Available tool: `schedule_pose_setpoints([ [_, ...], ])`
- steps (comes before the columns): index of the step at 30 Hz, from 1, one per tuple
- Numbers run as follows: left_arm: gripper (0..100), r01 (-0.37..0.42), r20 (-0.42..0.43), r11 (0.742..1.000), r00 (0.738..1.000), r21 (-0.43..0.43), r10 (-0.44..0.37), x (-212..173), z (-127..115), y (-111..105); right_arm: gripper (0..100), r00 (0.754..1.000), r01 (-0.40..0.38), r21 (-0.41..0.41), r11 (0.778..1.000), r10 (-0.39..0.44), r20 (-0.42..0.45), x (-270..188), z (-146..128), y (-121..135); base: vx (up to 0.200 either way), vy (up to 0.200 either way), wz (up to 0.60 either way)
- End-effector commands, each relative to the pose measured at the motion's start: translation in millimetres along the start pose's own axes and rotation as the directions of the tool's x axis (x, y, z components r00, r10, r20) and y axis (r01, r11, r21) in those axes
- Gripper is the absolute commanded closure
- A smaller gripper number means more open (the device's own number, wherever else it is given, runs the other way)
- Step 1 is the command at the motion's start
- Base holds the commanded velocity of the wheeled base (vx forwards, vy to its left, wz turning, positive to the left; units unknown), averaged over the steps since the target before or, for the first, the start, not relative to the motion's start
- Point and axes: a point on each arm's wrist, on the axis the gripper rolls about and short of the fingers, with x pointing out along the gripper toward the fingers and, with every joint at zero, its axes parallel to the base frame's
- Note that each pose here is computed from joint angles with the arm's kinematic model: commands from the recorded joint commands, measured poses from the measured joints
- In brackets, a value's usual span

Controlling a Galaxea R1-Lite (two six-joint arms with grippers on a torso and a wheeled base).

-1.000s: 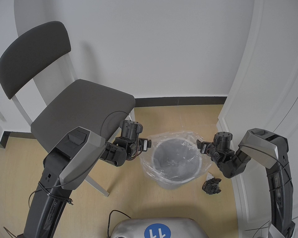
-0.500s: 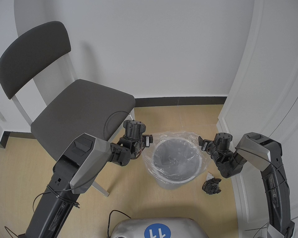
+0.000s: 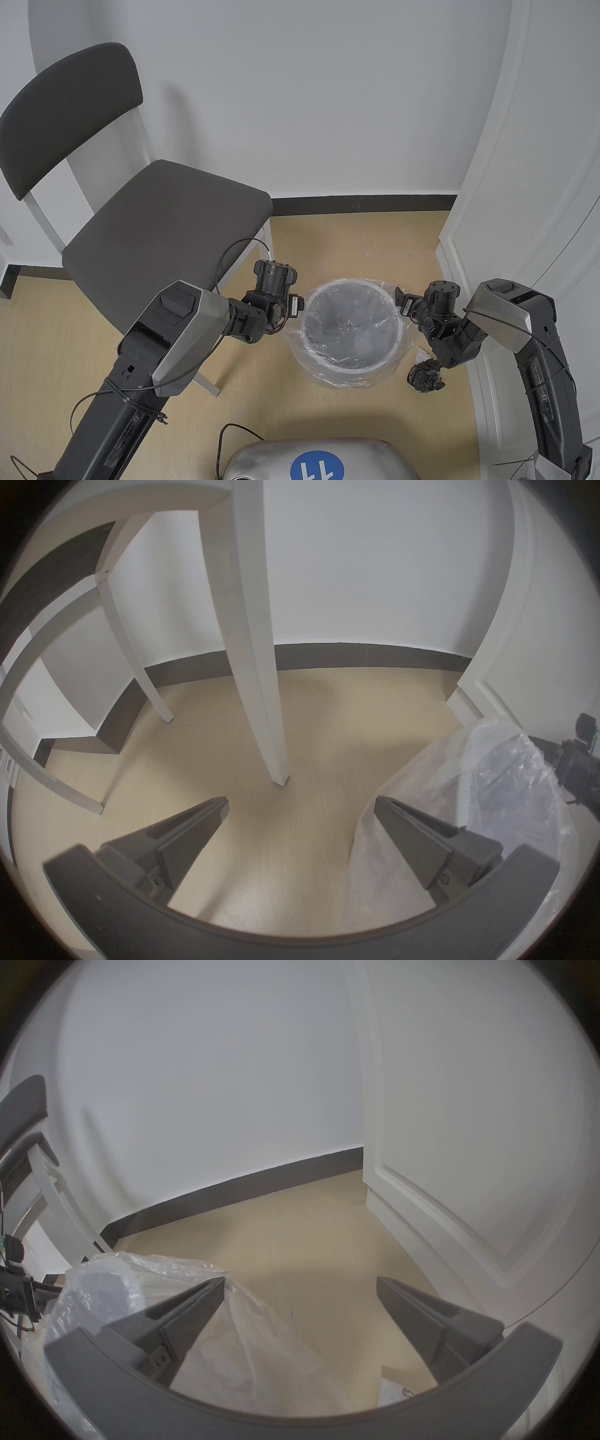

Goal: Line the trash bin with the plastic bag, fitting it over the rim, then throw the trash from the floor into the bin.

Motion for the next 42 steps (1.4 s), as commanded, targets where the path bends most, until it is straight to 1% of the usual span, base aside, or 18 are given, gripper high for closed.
schedule_pose_setpoints([
  [1,0,-0.002,-0.011,1.0,1.0,0.001,0.002,1.1,-3.1,-0.1,0,1.0,0.002,-0.004,1.0,-0.002,-0.011,0.1,-4.6,-1.2,0.0,0.0,0.0],
  [4,0,-0.002,-0.008,1.0,1.0,0.0,0.002,0.6,-1.4,0.6,0,1.0,0.003,-0.002,1.0,-0.003,-0.004,-0.8,0.3,-1.6,0.0,0.0,0.0],
  [6,0,0.0,0.002,1.0,1.0,-0.007,0.001,-1.7,3.2,0.4,0,1.0,0.001,0.001,1.0,-0.001,0.01,-2.7,8.6,-0.6,0.0,0.0,0.0],
  [7,0,-0.003,0.012,1.0,1.0,-0.018,0.003,-3.7,7.9,1.1,0,1.0,0.0,0.001,1.0,0.0,0.018,-6.8,19.5,0.5,0.0,0.0,0.0],
  [9,0,-0.005,0.016,1.0,1.0,-0.022,0.005,-5.2,10.7,1.2,0,1.0,0.002,-0.001,1.0,-0.002,0.019,-9.2,23.6,0.1,0.0,0.0,0.0],
  [10,0,-0.017,0.044,0.999,0.999,-0.033,0.019,-12.1,24.1,2.1,0,1.0,0.002,-0.005,1.0,-0.002,0.013,-19.6,38.4,1.4,0.0,0.0,0.0],
  [11,0,-0.017,0.044,0.999,0.999,-0.033,0.019,-12.1,24.1,2.1,0,1.0,0.002,-0.005,1.0,-0.002,0.013,-19.6,38.4,1.4,0.0,0.0,0.0],
  [12,0,-0.023,0.054,0.999,0.998,-0.036,0.025,-19.2,32.5,3.7,0,1.0,0.009,-0.013,1.0,-0.009,-0.013,-29.8,51.0,2.0,0.0,0.0,0.0],
  [14,0,-0.023,0.046,0.999,0.999,-0.03,0.024,-27.2,36.7,5.4,0,0.999,0.013,-0.02,1.0,-0.014,-0.035,-38.1,61.6,2.7,0.0,0.0,0.0],
  [16,0,-0.022,0.036,0.999,0.999,-0.024,0.023,-31.6,37.1,6.7,0,0.998,0.015,-0.026,1.0,-0.017,-0.055,-43.4,65.3,2.3,0.0,0.0,0.0],
  [17,0,-0.024,0.024,1.0,0.999,-0.01,0.024,-36.9,36.5,7.6,0,0.996,0.018,-0.039,0.999,-0.021,-0.088,-50.5,67.5,1.1,0.0,0.0,0.0],
  [19,0,-0.024,0.019,1.0,1.0,0.002,0.024,-40.0,36.7,7.7,0,0.994,0.021,-0.052,0.998,-0.027,-0.11,-53.4,66.4,0.0,0.0,0.0,0.0],
  [20,0,-0.026,-0.001,0.999,1.0,0.034,0.026,-43.5,32.9,8.7,0,0.988,0.026,-0.085,0.996,-0.039,-0.149,-56.0,60.7,-2.3,0.0,0.0,0.0],
  [25,0,-0.027,-0.061,0.991,0.997,0.131,0.036,-48.9,17.0,12.6,0,0.974,0.032,-0.139,0.99,-0.062,-0.217,-55.5,42.5,-7.2,0.0,0.0,0.0],
  [27,0,-0.026,-0.063,0.991,0.997,0.133,0.035,-48.9,16.6,12.7,0,0.973,0.031,-0.144,0.989,-0.063,-0.221,-55.3,41.0,-7.6,0.0,0.0,0.0],
  [29,0,-0.013,-0.085,0.989,0.996,0.147,0.026,-47.9,9.1,7.9,0,0.965,0.031,-0.171,0.985,-0.074,-0.25,-55.4,32.9,-9.8,0.0,0.0,0.0],
  [35,0,0.042,-0.122,0.987,0.992,0.153,-0.023,-46.4,-2.2,3.5,0,0.949,0.029,-0.199,0.98,-0.09,-0.303,-51.7,12.0,-13.9,0.0,0.0,0.0],
  [42,0,0.037,-0.098,0.988,0.995,0.152,-0.023,-60.5,11.9,5.6,0,0.94,0.02,-0.204,0.979,-0.087,-0.329,-51.1,11.6,-14.9,0.0,0.0,0.0],
])
